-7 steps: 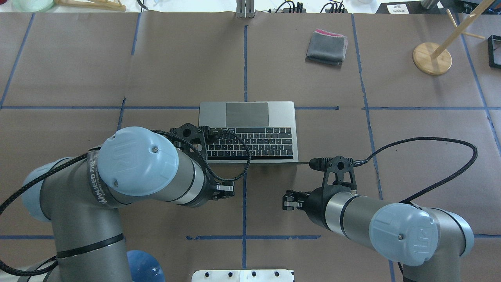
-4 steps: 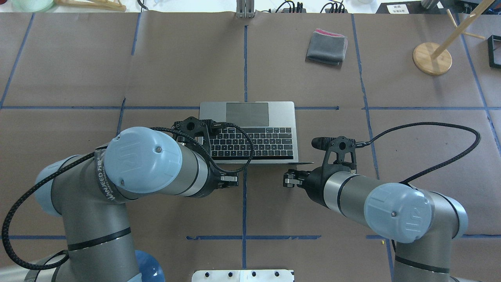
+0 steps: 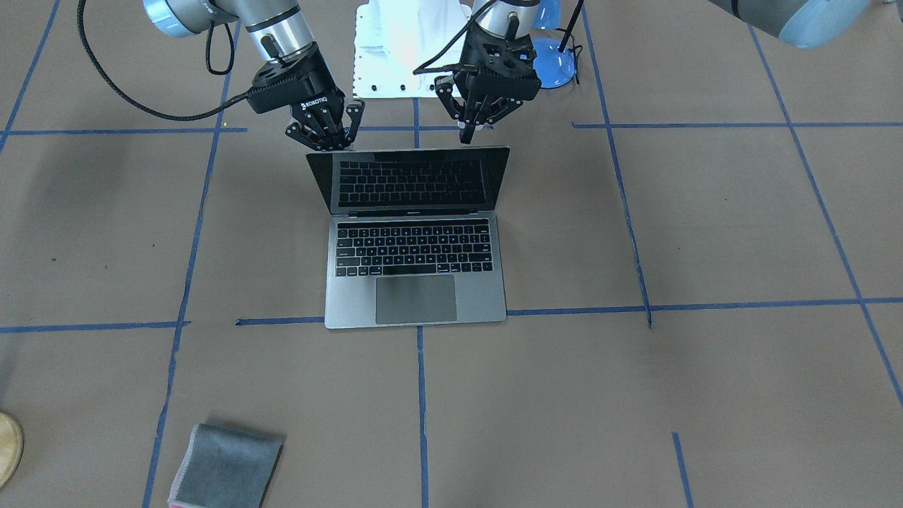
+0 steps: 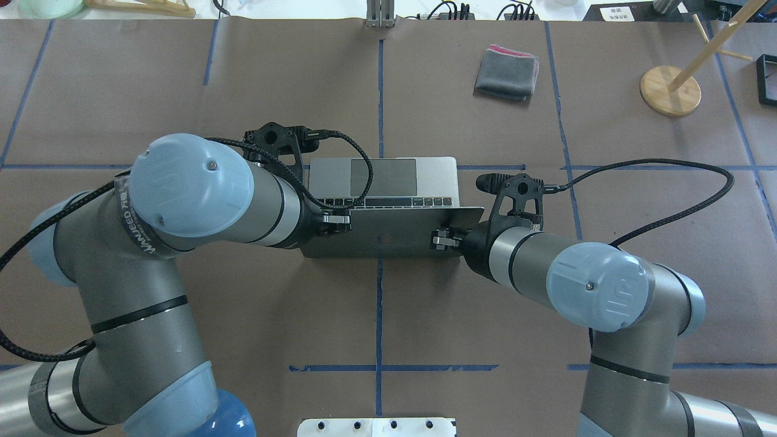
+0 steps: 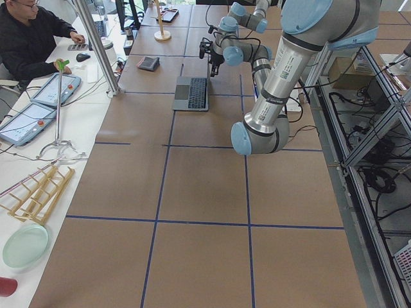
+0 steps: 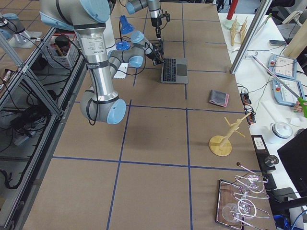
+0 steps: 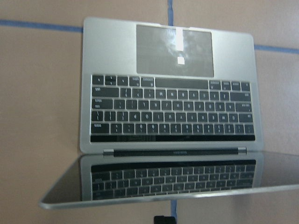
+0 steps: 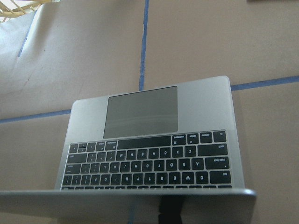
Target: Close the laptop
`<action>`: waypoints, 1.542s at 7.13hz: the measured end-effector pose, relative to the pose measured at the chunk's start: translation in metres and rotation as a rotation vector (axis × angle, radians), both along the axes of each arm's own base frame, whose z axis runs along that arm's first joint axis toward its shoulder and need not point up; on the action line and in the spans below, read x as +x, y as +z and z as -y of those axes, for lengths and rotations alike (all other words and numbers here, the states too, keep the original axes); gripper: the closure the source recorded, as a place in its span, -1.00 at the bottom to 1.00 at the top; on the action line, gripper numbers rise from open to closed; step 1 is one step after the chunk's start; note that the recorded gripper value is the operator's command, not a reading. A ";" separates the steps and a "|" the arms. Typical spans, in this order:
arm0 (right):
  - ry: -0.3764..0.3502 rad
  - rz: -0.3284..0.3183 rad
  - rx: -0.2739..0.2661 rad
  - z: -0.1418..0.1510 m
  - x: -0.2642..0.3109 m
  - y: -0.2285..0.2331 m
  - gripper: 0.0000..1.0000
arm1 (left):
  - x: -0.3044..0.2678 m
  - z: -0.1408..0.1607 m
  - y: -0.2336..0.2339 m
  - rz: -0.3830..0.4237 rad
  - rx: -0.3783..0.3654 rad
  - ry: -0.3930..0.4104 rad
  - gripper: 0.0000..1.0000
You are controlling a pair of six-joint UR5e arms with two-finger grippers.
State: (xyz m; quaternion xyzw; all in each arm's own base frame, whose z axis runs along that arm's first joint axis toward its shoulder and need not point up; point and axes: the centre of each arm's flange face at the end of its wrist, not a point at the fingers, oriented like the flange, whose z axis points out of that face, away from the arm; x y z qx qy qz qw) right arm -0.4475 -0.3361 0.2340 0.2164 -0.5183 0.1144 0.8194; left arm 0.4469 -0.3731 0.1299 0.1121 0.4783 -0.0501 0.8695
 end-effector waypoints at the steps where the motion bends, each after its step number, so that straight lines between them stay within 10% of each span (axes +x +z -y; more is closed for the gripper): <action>1: 0.008 0.000 -0.007 0.012 0.008 0.001 1.00 | 0.004 0.016 0.004 -0.006 0.016 -0.013 1.00; 11: 0.057 -0.098 -0.056 0.114 -0.037 0.017 1.00 | 0.068 0.118 0.055 0.044 0.000 -0.068 1.00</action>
